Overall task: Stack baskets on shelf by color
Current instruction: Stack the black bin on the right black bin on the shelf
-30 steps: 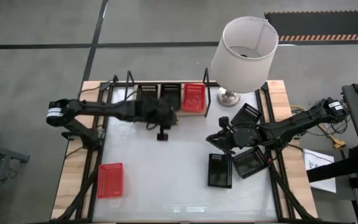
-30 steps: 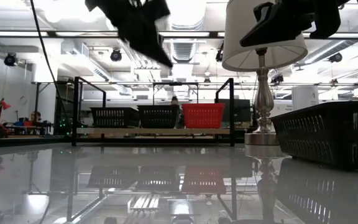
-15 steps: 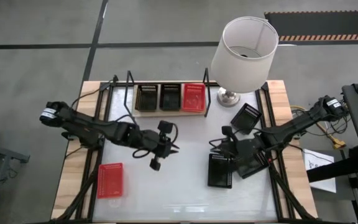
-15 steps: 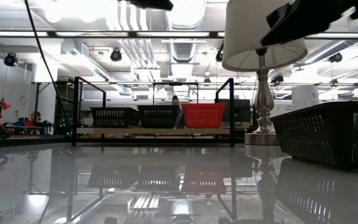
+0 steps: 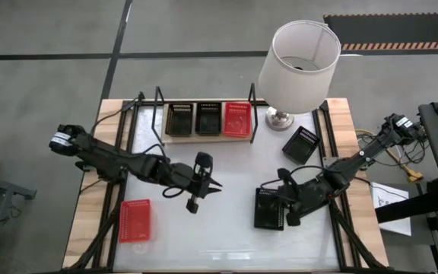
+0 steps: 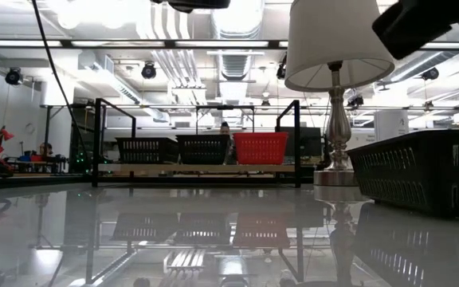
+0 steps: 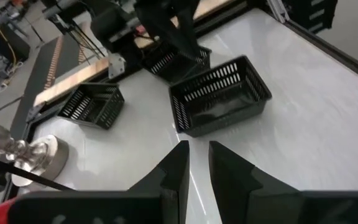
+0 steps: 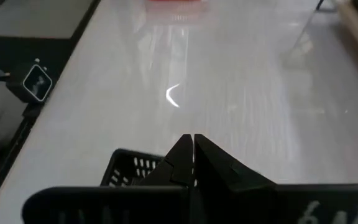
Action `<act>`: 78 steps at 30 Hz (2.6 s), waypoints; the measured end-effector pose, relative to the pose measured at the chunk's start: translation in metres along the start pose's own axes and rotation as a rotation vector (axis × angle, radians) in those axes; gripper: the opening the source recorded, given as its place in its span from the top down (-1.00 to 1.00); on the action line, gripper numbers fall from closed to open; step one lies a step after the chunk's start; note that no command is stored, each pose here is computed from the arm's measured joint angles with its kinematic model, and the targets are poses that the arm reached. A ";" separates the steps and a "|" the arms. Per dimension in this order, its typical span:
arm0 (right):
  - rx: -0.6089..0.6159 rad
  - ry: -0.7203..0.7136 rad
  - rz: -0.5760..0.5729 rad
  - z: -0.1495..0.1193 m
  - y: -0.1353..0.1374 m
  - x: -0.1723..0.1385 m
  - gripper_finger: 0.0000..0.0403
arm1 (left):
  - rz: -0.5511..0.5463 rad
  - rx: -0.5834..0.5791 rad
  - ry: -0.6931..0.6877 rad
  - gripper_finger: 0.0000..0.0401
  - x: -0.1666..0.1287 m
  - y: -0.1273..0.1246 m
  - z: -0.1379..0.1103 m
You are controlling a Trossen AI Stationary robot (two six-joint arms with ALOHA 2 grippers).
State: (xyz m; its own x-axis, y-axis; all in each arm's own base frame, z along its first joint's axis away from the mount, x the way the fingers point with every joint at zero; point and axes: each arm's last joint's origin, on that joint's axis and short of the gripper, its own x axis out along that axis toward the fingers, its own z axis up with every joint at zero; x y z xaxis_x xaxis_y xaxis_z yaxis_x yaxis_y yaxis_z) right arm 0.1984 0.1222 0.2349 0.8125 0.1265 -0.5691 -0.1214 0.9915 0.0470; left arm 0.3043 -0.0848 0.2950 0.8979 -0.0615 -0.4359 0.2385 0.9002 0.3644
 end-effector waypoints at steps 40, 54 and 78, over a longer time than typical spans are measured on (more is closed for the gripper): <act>0.202 0.709 -0.086 0.030 0.082 0.070 0.22 | 0.241 -0.102 -0.142 0.78 -0.076 -0.001 -0.043; 0.094 0.817 -0.191 -0.004 0.089 0.106 0.23 | 0.240 -0.120 -0.247 0.78 -0.096 -0.003 -0.042; -0.132 0.559 -0.195 0.083 0.057 0.120 0.96 | 0.461 -0.114 -0.443 0.78 -0.146 0.009 -0.058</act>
State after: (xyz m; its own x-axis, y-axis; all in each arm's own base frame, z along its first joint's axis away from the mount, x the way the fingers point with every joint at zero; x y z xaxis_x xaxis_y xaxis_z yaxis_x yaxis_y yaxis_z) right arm 0.3362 0.1963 0.2373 0.4086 -0.1284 -0.9036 -0.0992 0.9779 -0.1838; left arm 0.1543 -0.0429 0.3140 0.9722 0.1919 0.1344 -0.2267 0.9153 0.3330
